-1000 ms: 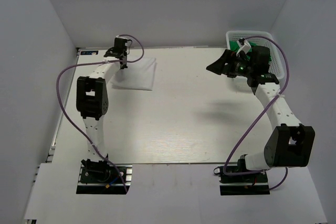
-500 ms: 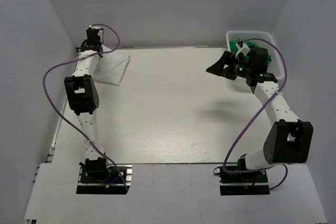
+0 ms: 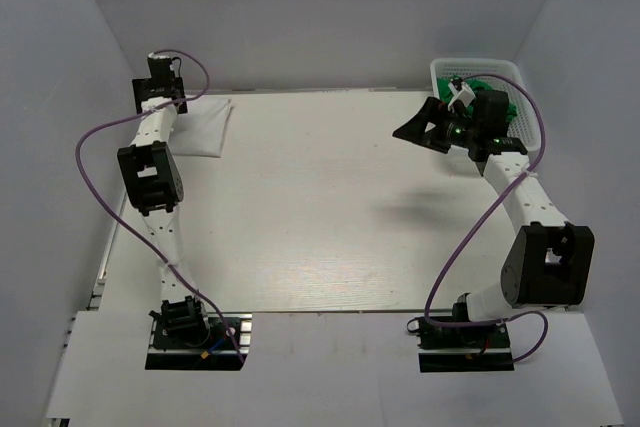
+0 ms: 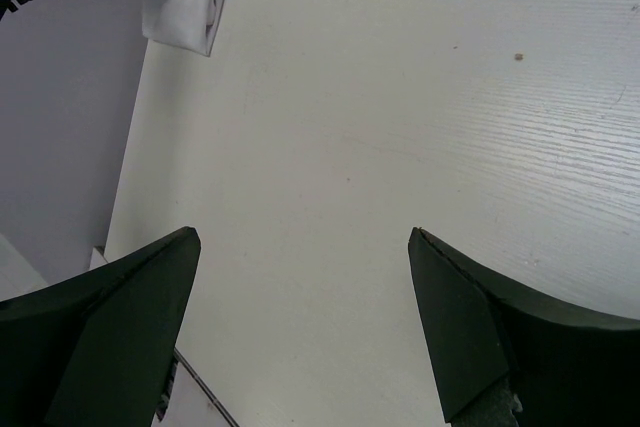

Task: Fold and stack the t-shirts
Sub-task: Put the neatly folded tshirt into the corner of the board with the left arm

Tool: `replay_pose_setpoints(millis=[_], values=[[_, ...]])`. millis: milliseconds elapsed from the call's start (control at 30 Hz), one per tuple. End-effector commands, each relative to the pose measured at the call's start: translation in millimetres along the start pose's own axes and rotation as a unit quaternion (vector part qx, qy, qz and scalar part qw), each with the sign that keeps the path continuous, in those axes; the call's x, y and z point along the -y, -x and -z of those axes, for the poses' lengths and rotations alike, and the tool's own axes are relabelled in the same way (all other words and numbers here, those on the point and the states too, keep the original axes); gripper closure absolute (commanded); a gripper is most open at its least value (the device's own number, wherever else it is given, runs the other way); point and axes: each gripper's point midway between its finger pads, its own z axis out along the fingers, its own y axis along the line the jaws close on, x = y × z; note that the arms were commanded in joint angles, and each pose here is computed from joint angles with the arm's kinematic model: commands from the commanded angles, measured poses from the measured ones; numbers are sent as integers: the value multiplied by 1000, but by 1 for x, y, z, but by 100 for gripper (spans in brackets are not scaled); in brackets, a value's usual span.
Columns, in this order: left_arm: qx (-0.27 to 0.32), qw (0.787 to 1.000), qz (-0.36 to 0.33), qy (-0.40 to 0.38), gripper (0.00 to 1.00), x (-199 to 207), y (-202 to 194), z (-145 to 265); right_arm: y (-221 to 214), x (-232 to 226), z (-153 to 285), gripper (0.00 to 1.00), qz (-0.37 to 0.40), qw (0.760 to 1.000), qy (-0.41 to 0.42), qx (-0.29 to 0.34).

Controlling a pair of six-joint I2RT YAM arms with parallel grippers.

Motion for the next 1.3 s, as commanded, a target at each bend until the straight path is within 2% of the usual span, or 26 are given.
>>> replay_pose_setpoints(millis=[0, 200, 233, 333, 433, 467, 500, 533, 600, 633, 667, 733, 767, 933, 1033, 1133, 1233, 1267], values=[[44, 997, 39, 50, 0, -27, 41, 19, 18, -12, 2, 10, 17, 1000, 12, 18], [59, 995, 84, 7, 0, -27, 65, 52, 19, -15, 4, 10, 18, 999, 19, 20], [67, 993, 92, -8, 0, -25, 75, 69, 21, -19, 8, 10, 27, 999, 20, 26], [43, 991, 114, -48, 0, -7, 66, 94, 20, -17, 12, 10, 30, 999, 6, 35], [14, 983, 149, -106, 0, 25, 48, 137, 7, -3, 15, 10, 17, 999, -27, 36], [-18, 981, 156, -118, 0, 49, 19, 147, 1, 5, 16, 10, 11, 999, -40, 34], [20, 974, 174, -142, 0, 48, 39, 182, 1, 2, 19, 10, 18, 998, -40, 41], [2, 975, 161, -156, 0, 64, 9, 191, -6, 4, 21, 10, 21, 998, -43, 38], [21, 963, 161, -215, 0, 98, 9, 245, -16, 11, 26, 10, 18, 997, -59, 39], [36, 952, 164, -256, 0, 105, 4, 278, -19, 13, 27, 10, 21, 997, -65, 38], [41, 940, 155, -302, 0, 131, -3, 314, -20, 10, 32, 10, 25, 996, -68, 42], [50, 924, 153, -348, 0, 148, -23, 357, -34, 17, 33, 10, 16, 997, -77, 29], [49, 915, 133, -378, 0, 171, -38, 386, -35, 12, 38, 10, 20, 997, -71, 34], [10, 910, 87, -405, 0, 199, -104, 422, -63, 12, 46, 10, 21, 997, -60, 40], [27, 902, 86, -423, 0, 194, -110, 441, -72, 9, 54, 10, 31, 996, -57, 56], [56, 903, 104, -413, 0, 181, -99, 446, -74, 8, 60, 10, 46, 994, -57, 76], [65, 902, 101, -415, 0, 181, -95, 451, -72, 2, 62, 10, 61, 993, -41, 89], [51, 907, 89, -408, 0, 185, -104, 444, -73, 0, 62, 10, 62, 994, -36, 87]])
